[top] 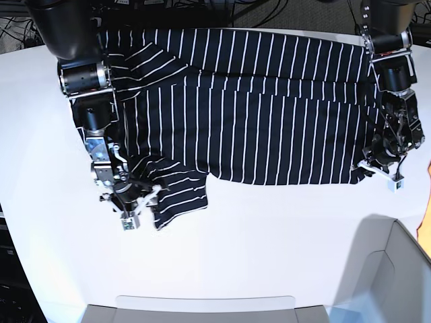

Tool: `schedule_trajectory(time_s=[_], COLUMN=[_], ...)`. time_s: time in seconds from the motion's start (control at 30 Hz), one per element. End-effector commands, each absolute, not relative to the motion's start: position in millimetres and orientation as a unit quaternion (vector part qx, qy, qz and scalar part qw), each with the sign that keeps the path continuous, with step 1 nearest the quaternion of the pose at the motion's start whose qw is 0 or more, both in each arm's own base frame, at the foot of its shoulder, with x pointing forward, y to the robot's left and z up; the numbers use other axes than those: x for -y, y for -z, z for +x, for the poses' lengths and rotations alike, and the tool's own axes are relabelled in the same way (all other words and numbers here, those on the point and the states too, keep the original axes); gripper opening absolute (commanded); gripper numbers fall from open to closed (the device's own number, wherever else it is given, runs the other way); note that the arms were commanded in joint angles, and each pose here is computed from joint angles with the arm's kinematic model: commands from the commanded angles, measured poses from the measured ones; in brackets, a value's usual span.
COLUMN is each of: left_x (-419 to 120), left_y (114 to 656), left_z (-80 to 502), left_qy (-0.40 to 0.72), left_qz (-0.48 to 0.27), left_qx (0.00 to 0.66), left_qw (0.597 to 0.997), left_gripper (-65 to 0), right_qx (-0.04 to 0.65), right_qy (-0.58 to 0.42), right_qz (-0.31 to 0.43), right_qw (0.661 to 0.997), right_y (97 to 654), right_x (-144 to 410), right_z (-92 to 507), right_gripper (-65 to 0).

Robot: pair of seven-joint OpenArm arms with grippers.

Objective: Fold the T-shirt properly
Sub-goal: 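Lift the hem with both grippers and fold it toward the collar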

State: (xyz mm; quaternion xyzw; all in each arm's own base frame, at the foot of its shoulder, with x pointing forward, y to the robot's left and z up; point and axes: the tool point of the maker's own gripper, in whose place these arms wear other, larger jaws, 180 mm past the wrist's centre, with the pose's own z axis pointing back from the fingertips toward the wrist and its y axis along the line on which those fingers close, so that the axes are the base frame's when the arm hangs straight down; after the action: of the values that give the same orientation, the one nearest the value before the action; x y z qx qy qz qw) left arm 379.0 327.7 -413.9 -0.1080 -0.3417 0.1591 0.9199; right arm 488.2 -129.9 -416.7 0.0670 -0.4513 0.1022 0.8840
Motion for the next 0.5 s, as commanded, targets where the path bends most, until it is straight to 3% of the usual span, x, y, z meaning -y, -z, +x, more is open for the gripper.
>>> schedule_trajectory(time_s=[0.0, 0.3, 0.47], left_x=[-338, -337, -337], left_y=[392, 394, 394], left_z=[394, 392, 392], left_qy=[-0.157, -0.157, -0.157], left_qz=[-0.103, -0.103, -0.104], left_qx=[0.373, 0.37, 0.37], left_qw=[0.909, 0.91, 0.91], left_gripper=[-65.0, -65.0, -65.0], right_qx=[0.481, 0.479, 0.462], right_qy=[-0.105, -0.108, -0.166], right_qz=[0.068, 0.071, 0.059], right_qw=[0.868, 0.868, 0.869], right_y=[391, 391, 402], right_x=[129, 126, 112], right_z=[507, 506, 497], right_gripper=[-34.5, -34.5, -34.6])
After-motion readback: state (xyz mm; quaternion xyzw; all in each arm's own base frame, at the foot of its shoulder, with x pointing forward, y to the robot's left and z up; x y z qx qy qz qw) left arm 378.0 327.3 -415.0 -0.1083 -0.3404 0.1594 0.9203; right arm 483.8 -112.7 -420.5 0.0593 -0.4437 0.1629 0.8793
